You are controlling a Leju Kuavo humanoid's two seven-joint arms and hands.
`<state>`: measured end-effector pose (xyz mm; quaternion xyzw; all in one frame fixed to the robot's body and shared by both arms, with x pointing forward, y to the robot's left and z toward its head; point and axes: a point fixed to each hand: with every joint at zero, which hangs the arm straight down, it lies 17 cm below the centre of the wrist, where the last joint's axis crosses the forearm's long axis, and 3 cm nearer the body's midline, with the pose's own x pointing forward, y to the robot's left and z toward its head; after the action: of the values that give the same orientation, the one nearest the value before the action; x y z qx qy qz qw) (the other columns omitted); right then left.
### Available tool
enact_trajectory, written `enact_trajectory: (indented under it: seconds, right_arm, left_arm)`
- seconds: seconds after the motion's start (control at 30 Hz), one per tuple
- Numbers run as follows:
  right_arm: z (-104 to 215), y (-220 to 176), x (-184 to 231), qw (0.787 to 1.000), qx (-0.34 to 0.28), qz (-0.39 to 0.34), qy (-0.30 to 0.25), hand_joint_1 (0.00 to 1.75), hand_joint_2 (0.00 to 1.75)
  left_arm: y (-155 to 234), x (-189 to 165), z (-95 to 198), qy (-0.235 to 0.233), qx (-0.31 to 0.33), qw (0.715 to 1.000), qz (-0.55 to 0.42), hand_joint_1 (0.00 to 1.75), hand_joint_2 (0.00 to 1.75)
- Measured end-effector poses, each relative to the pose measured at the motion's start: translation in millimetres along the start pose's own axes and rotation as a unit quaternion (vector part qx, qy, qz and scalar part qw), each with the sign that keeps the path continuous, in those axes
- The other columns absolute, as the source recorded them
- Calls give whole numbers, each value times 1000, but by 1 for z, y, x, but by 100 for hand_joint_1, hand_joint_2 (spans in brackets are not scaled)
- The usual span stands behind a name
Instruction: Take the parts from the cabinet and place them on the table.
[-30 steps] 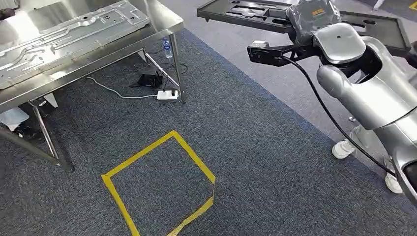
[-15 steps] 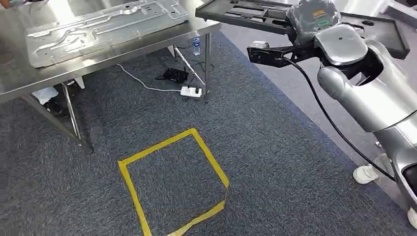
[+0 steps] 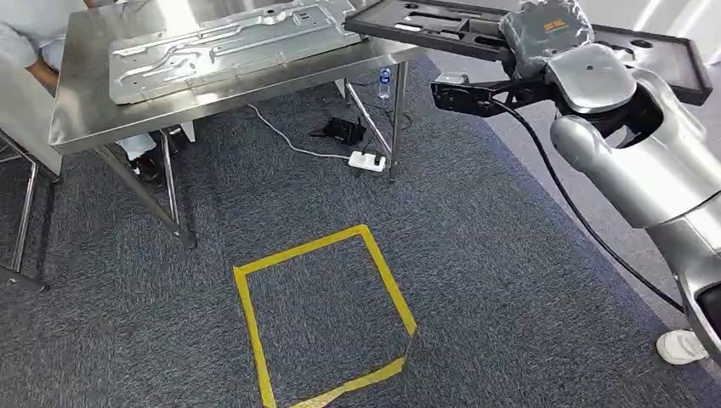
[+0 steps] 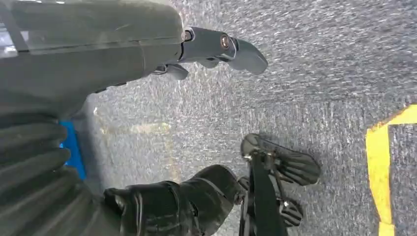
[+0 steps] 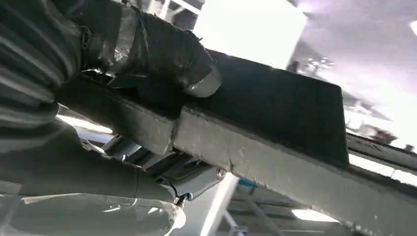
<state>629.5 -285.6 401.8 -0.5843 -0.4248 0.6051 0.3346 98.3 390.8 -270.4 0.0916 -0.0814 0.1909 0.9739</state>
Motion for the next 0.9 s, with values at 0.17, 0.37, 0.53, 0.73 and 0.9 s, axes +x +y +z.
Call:
enact_trajectory:
  seconds: [0.17, 0.37, 0.53, 0.73, 0.9]
  right_arm:
    - [0, 1, 1, 1000, 0, 3, -2, 175, 175]
    - [-1, -3, 4, 1000, -3, 5, -8, 175, 175]
    - [-1, 1, 3, 1000, 1, 5, -7, 175, 175]
    - [-2, 1, 5, 1000, -3, -2, -13, 175, 175]
    - [-2, 0, 7, 1000, -4, -3, -15, 175, 175]
  left_arm:
    - [1, 1, 0, -2, 1, 1000, -1, 0, 175]
    - [2, 2, 0, -3, 1, 1000, -2, 0, 175]
    - [1, 4, 0, -3, 1, 1000, 2, 0, 175]
    - [0, 4, 0, -3, 0, 1000, 5, 0, 175]
    - [3, 0, 0, 0, 2, 1000, 5, 0, 175]
